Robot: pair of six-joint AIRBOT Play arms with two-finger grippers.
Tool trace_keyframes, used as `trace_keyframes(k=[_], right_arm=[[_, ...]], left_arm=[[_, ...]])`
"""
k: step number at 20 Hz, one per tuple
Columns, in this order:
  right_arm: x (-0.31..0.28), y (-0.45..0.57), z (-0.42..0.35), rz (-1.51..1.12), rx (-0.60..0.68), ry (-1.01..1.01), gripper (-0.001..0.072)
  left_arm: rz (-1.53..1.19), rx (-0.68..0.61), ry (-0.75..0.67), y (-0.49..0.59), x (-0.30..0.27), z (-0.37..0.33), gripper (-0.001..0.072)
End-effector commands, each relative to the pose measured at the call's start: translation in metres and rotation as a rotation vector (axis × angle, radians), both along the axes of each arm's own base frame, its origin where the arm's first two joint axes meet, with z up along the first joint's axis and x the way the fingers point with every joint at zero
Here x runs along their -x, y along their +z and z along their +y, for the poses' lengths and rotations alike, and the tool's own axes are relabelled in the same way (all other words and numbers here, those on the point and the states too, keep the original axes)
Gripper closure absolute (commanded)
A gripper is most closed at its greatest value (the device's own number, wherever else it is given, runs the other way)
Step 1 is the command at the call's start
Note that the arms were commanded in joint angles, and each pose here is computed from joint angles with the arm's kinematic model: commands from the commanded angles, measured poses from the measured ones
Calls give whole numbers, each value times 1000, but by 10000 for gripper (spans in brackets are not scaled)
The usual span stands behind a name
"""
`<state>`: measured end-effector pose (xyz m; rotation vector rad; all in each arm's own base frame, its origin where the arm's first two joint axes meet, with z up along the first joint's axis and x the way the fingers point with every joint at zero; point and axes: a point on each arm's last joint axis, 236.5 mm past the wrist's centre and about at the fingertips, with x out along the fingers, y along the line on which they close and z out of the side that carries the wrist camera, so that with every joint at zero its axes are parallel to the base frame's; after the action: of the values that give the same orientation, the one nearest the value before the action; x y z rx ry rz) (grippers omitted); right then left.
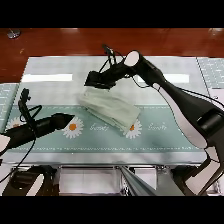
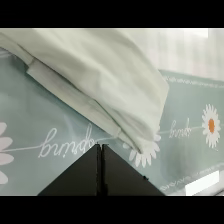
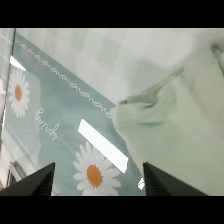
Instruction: Fold the shirts.
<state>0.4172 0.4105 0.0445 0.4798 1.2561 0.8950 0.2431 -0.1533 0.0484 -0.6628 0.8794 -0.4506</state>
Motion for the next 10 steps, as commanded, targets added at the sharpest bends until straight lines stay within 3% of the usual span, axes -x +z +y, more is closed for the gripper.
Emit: trace_keyframes(k=[1, 3, 5, 7, 9, 10], right_arm=[[16, 31, -53, 86, 21, 121, 86], [20, 73, -122, 36, 81, 119, 87], [29, 105, -207, -125, 306, 58, 87], [31, 118, -286, -261, 483, -205, 87], [56, 91, -343, -252, 497, -541, 87], [75, 62, -355, -196, 441, -692, 87]], left_arm=[[-31, -1, 63, 0, -14, 9, 687], [-17, -3, 69, -4, -17, 10, 687], [4, -5, 69, -10, -17, 10, 687], [23, -7, 67, -15, -18, 9, 687], [41, -9, 62, -20, -17, 9, 686], [44, -10, 62, -21, -17, 9, 687]])
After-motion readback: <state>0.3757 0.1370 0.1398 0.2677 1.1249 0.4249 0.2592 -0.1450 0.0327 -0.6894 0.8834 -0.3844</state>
